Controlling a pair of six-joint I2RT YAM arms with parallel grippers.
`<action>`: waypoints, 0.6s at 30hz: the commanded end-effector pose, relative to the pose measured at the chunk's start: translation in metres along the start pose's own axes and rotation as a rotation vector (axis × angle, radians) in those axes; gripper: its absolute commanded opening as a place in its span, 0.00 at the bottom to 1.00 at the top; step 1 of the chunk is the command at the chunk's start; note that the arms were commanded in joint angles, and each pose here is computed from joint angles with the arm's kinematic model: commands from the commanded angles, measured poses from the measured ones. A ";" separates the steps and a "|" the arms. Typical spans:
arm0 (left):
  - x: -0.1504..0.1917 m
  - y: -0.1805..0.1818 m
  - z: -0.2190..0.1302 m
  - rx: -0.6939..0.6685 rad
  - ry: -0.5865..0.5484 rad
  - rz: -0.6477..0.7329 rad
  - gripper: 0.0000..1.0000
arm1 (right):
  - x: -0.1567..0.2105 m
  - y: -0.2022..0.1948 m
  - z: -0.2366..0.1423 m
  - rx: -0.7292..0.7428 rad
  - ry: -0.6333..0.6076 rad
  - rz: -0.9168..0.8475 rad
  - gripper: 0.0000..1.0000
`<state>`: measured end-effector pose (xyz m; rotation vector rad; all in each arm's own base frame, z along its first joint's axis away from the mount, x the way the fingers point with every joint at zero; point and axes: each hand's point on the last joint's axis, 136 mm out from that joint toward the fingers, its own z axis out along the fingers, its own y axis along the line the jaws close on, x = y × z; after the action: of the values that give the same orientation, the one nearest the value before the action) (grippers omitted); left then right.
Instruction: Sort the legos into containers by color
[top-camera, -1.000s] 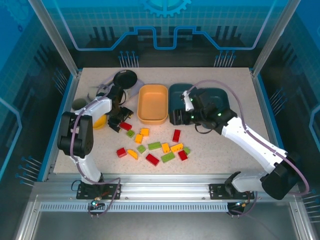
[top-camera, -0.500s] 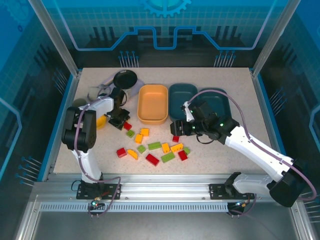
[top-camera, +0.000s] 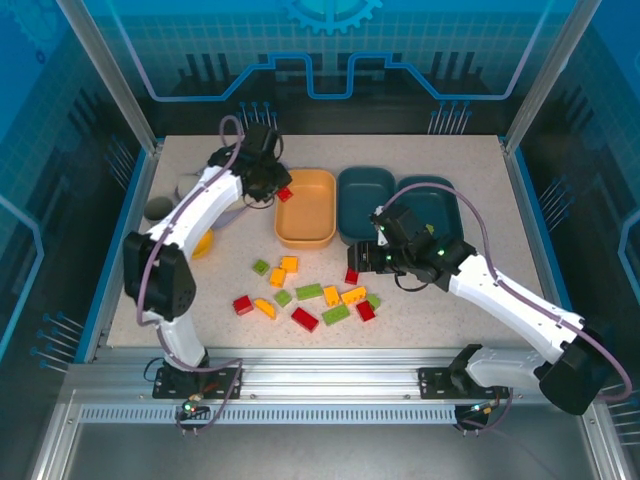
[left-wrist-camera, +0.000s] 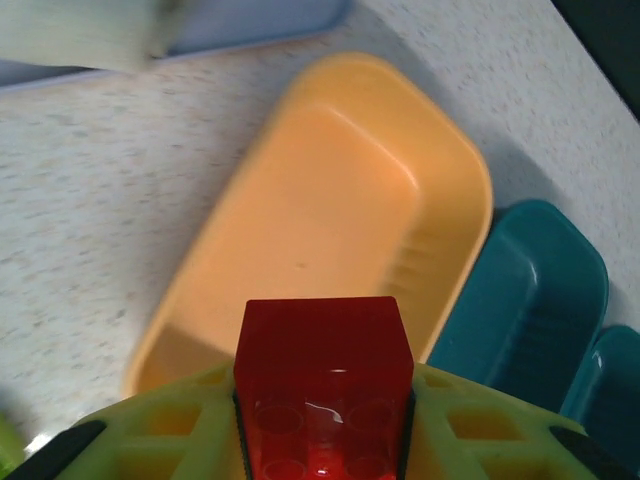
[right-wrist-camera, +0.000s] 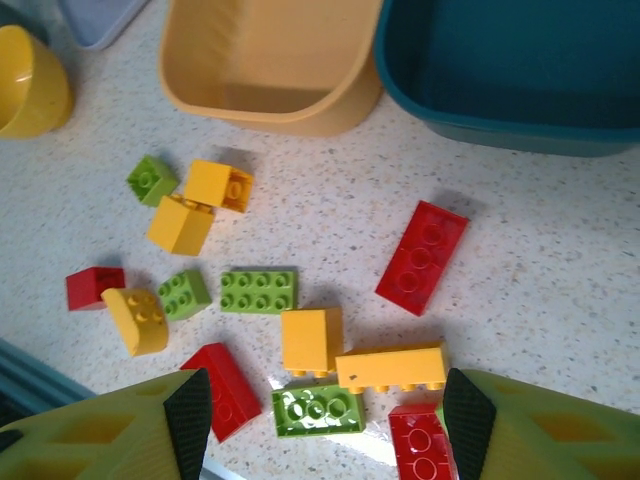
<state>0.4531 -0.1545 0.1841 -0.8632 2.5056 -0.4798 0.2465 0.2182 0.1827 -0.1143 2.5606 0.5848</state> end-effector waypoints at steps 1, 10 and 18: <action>0.021 0.004 0.044 -0.059 0.116 0.088 0.37 | -0.001 -0.012 -0.002 0.081 -0.002 0.050 0.65; 0.042 -0.003 0.107 -0.094 0.241 0.131 0.46 | 0.046 -0.031 0.018 0.155 0.156 0.074 0.64; 0.037 -0.015 0.087 -0.067 0.228 0.149 0.74 | 0.075 -0.026 0.046 0.184 0.356 -0.229 0.74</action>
<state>0.4846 -0.2000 0.0738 -0.7112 2.7991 -0.4199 0.2185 0.2116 0.1060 -0.2399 2.8363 0.3204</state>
